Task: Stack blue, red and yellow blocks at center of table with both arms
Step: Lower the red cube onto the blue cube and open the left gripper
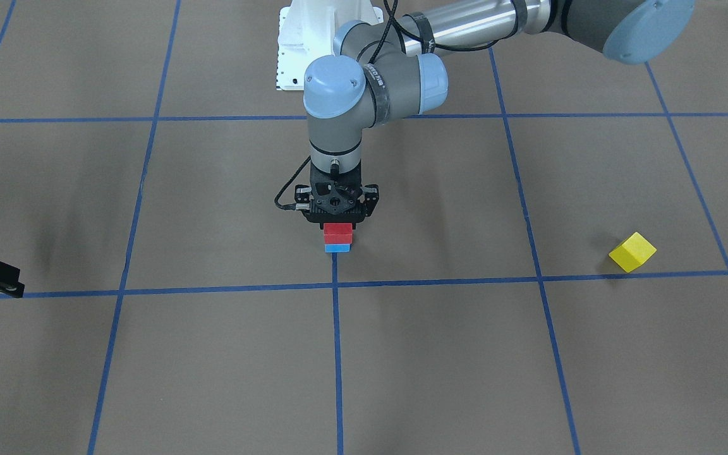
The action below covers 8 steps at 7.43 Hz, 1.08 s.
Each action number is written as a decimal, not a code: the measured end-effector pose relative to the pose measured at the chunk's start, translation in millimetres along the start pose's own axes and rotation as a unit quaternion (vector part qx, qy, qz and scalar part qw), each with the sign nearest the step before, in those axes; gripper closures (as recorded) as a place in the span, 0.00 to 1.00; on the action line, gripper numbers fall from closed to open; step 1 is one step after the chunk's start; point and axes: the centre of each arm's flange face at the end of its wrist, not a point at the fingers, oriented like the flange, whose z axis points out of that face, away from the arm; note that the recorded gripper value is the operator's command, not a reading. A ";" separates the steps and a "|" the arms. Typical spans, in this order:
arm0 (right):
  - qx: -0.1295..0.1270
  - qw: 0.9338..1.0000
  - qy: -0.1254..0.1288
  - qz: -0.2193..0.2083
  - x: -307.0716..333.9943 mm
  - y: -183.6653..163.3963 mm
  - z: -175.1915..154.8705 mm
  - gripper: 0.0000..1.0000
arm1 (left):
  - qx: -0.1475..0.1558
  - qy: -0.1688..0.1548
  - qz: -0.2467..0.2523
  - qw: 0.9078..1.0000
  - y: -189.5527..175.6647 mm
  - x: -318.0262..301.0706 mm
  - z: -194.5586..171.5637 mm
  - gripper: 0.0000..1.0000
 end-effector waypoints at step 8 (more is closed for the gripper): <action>0.001 1.000 0.000 -0.001 -1.0 -0.7 -1.5 0.01 | 0.015 0.028 -0.004 0.999 -2.2 -5.2 -42.9 0.00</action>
